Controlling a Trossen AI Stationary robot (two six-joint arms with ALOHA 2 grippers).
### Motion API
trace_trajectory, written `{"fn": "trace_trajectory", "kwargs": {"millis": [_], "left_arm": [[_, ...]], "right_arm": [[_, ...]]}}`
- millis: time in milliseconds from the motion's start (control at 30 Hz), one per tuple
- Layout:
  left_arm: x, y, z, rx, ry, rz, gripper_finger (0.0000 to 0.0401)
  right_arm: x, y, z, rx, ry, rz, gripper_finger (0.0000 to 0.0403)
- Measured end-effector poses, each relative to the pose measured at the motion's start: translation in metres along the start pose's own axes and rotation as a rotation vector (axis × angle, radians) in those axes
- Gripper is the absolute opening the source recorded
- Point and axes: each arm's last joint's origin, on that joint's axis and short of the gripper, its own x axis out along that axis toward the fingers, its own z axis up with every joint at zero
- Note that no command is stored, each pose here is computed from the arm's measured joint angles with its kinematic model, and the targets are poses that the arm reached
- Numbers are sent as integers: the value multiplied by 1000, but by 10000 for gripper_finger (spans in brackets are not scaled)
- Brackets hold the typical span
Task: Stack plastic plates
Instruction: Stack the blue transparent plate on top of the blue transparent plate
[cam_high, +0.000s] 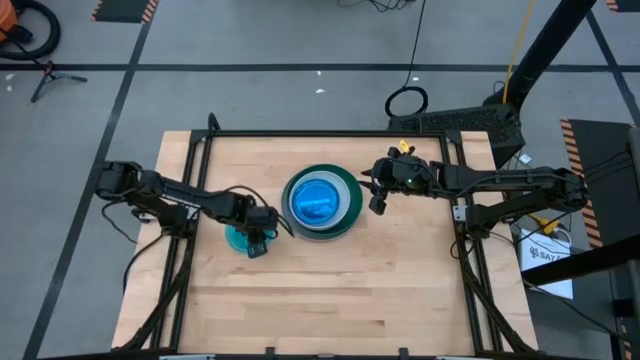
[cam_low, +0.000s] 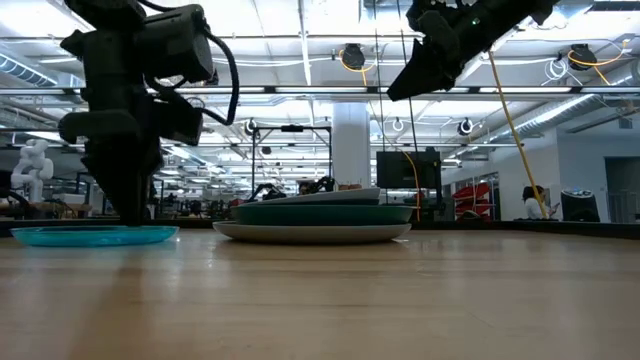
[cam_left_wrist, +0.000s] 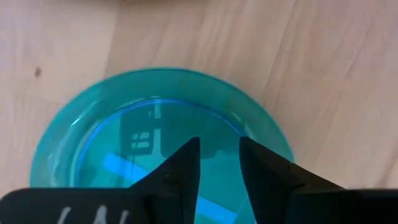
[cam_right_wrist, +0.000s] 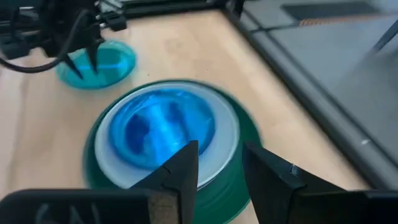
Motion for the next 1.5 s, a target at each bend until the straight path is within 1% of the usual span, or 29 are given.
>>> {"fn": "trace_trajectory", "kwargs": {"millis": [133, 233, 367, 467, 667, 833, 900, 933, 967, 1067, 1133, 1200, 1267, 1333, 1433, 1500], "left_arm": [[8, -6, -1, 6, 24, 8, 118], [8, -10, -3, 14, 26, 6, 118], [8, -19, -2, -9, -7, -23, 118], [8, -28, 0, -37, -62, -62, 118], [5, -49, 5, -46, -178, -159, 118], [-3, -73, 10, 19, -318, -278, 118], [-10, -81, 11, 56, -309, -277, 118], [-13, -83, 11, 65, -287, -250, 118], [-17, -84, 9, 72, -265, -197, 118], [-24, -80, 0, 77, -218, 36, 118], [-23, -73, -5, 47, -213, 168, 118], [-20, -65, -12, 10, -193, 260, 118], [-14, -59, -19, 3, -169, 306, 118], [-7, -56, -25, -3, -169, 323, 118], [0, -50, -31, -48, -169, 353, 118], [1, -49, -32, -80, -176, 351, 118]], "right_arm": [[-2, 8, -5, 59, 45, 71, 116], [-4, 18, -8, 70, 71, 102, 116], [-9, 32, -10, 101, 85, 149, 116], [-13, 45, -13, 111, 100, 193, 116], [-26, 72, -18, 148, 111, 286, 116], [-36, 90, -23, 219, 115, 306, 116], [-38, 98, -24, 251, 108, 316, 116], [-39, 103, -26, 254, 115, 330, 116], [-39, 108, -27, 259, 117, 345, 116], [-38, 122, -31, 250, 113, 374, 116], [-35, 131, -35, 236, 111, 378, 116], [-31, 138, -38, 226, 117, 388, 116], [-27, 145, -42, 226, 129, 393, 116], [-22, 151, -47, 229, 144, 392, 116], [-17, 159, -52, 241, 154, 399, 116], [-14, 163, -56, 249, 167, 397, 116]]}}
